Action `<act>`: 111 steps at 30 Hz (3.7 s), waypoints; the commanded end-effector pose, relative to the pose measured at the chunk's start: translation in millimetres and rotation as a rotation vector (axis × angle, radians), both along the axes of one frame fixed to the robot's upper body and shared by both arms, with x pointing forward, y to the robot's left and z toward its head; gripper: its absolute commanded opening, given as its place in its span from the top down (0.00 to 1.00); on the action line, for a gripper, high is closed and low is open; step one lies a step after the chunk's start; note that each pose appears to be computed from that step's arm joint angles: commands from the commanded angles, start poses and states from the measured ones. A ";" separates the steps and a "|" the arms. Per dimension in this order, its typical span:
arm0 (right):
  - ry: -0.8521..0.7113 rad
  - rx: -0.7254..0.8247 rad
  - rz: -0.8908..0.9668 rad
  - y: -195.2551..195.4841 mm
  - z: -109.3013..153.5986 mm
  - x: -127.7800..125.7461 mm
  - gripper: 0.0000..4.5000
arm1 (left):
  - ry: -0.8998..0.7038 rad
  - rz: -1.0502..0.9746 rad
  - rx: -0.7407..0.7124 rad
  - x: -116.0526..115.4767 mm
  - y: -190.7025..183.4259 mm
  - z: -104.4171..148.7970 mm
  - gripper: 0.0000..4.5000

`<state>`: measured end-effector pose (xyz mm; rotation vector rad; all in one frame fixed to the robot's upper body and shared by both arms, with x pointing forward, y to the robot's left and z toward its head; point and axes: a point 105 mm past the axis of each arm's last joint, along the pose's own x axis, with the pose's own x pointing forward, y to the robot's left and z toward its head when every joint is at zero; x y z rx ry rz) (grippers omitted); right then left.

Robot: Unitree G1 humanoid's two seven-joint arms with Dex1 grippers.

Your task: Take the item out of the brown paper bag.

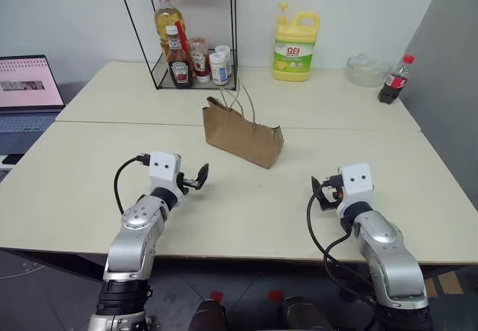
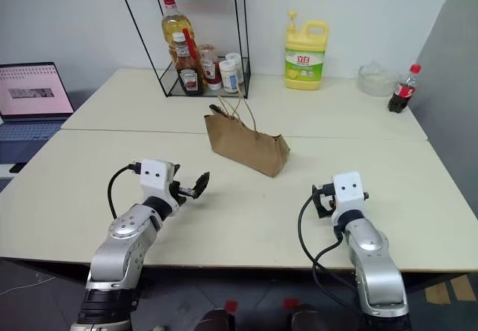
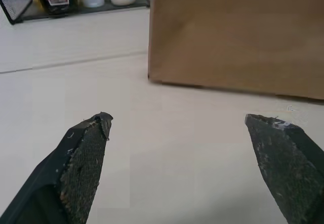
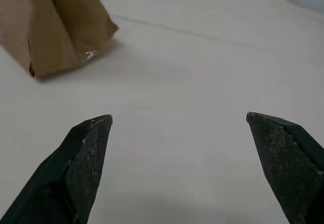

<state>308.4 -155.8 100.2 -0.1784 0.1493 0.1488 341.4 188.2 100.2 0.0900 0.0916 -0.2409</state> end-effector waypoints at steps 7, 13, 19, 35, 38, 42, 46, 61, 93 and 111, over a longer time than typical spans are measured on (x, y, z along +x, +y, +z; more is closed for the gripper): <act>-0.067 0.006 0.032 5.9 18.3 2.0 0.01 | -0.088 -0.001 0.028 5.2 4.4 25.3 0.00; -0.070 -0.003 0.085 13.3 18.5 2.3 0.01 | -0.105 0.027 0.050 13.2 18.3 32.3 0.00; -0.066 0.022 0.059 10.9 19.3 1.8 0.01 | -0.089 0.014 0.040 6.5 12.6 25.4 0.00; -0.076 0.010 0.054 8.3 24.2 6.1 0.01 | -0.090 0.020 0.042 6.6 11.4 26.8 0.00; -0.083 0.009 0.074 11.6 26.0 5.3 0.01 | -0.112 0.031 0.065 16.6 21.5 37.0 0.00; -0.093 0.034 0.083 14.8 30.5 2.6 0.01 | -0.132 0.028 0.084 25.7 28.2 47.7 0.00; -0.092 0.049 0.124 21.9 31.9 -1.8 0.01 | -0.148 0.022 0.106 34.0 33.5 56.2 0.00; -0.118 0.133 0.299 51.8 55.2 -8.0 0.01 | -0.309 -0.094 0.355 116.0 12.4 163.7 0.00; -0.078 0.142 0.286 52.4 41.2 -4.3 0.01 | 0.078 -0.632 0.647 50.0 -6.3 85.3 0.00; -0.060 0.114 0.341 54.2 35.8 -4.6 0.01 | 0.034 -0.772 0.733 -10.9 14.1 100.0 0.00</act>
